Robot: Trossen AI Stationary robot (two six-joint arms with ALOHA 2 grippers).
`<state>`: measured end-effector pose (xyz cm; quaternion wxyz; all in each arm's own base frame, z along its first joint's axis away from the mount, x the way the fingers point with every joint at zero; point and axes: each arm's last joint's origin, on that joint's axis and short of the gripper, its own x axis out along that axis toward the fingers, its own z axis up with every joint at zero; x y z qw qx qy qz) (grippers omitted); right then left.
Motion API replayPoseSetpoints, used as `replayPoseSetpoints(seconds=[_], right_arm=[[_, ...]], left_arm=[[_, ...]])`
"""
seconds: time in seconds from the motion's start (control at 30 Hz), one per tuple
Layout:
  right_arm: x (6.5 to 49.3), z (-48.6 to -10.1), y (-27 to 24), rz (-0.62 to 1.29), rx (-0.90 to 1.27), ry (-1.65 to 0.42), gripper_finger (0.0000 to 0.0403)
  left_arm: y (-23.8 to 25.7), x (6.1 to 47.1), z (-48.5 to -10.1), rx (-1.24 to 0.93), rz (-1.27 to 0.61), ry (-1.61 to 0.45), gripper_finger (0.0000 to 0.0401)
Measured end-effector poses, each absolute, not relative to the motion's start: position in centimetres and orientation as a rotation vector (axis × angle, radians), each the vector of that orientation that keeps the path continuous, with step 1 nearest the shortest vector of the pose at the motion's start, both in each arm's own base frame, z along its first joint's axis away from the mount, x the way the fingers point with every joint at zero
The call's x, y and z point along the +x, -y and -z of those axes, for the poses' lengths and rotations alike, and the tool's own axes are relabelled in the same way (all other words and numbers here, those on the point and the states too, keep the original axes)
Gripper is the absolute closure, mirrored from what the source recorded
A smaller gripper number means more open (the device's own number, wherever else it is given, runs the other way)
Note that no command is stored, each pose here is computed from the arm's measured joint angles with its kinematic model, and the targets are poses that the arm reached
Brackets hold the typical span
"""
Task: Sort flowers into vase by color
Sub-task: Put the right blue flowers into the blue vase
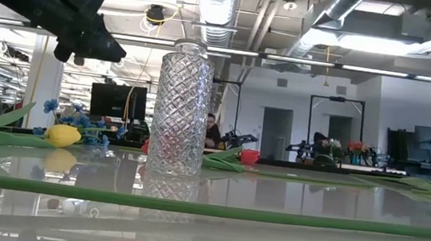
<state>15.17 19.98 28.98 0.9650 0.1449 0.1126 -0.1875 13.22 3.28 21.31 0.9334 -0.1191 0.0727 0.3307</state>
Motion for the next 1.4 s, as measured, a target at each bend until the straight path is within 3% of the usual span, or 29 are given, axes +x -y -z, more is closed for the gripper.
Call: replayPoseSetpoints(seconds=[0.3,0.7,1.0,1.4], right_arm=[[14.4,-24.6,-24.1,0.381,0.32,-0.131,0.0371],[12.6,-26.9,-23.6,0.316,0.357,-0.128,0.0371],[11.9,-25.1,-25.2,0.293,0.274,-0.102,0.0371],[11.9,-23.6,-26.0,0.3,0.205,-0.071,0.0371]], left_arm=[[-3.3,13.2,-21.2,-0.271,-0.68,-0.148,0.0282],[-2.7,14.1,-19.1,-0.4,-0.666,-0.202,0.0282],[0.0,15.2,-18.1,-0.433,-0.473,-0.19,0.0282],[4.7,16.0,-16.2,-0.481,-0.432,-0.19,0.0282]])
